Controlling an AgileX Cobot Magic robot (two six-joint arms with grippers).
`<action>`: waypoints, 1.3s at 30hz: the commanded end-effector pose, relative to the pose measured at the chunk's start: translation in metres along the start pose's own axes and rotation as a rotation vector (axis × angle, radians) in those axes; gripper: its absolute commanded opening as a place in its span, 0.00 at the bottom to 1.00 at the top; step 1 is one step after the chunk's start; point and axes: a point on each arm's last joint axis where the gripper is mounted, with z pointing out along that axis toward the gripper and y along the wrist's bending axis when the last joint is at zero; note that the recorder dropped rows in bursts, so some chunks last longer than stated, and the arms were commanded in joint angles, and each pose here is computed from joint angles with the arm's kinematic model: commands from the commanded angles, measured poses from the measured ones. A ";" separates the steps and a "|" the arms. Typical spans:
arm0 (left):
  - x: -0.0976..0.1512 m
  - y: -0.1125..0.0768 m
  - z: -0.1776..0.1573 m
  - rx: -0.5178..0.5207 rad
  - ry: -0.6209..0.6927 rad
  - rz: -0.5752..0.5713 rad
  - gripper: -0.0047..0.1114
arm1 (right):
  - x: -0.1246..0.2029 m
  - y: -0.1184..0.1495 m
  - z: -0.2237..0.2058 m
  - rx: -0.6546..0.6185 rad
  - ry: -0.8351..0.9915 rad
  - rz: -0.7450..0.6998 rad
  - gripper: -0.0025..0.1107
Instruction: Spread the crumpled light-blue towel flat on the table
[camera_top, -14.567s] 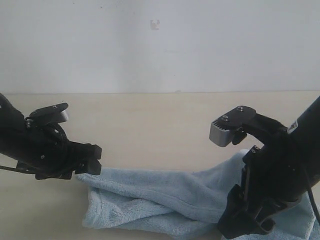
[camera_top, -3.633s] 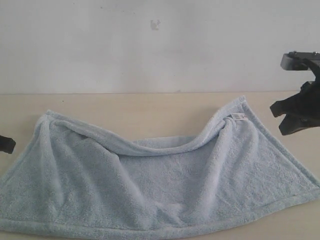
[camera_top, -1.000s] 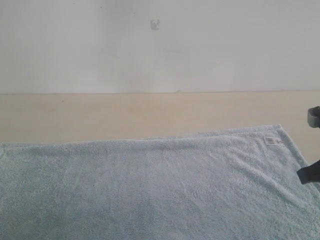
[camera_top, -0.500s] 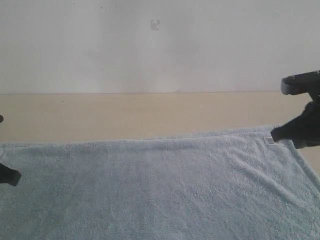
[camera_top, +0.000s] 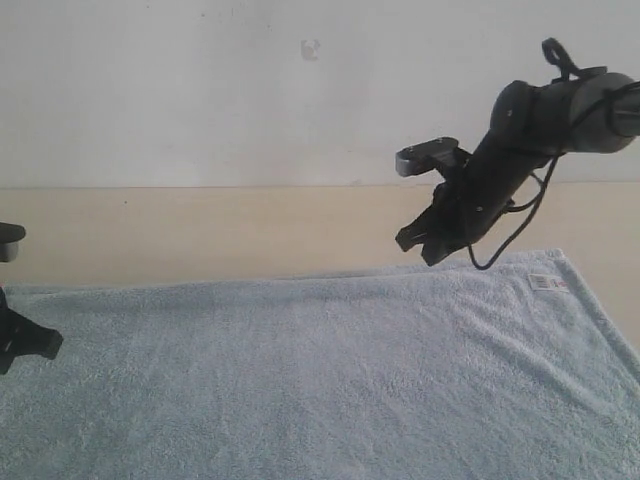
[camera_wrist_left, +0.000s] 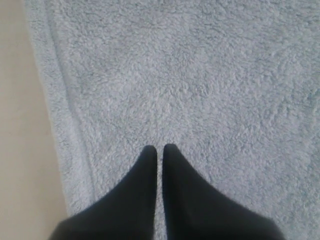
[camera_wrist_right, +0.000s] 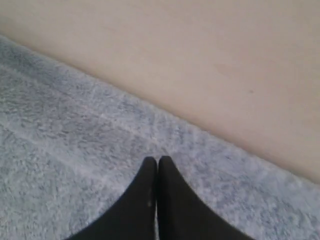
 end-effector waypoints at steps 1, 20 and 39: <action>-0.003 -0.001 -0.001 0.008 -0.017 -0.012 0.08 | -0.012 0.010 0.016 -0.013 -0.007 -0.043 0.02; -0.005 -0.002 -0.001 0.023 -0.034 -0.034 0.08 | -0.016 -0.005 0.057 0.056 -0.069 -0.011 0.02; -0.029 0.009 -0.026 -0.006 -0.244 -0.099 0.34 | -0.016 -0.001 0.006 0.033 -0.122 0.041 0.02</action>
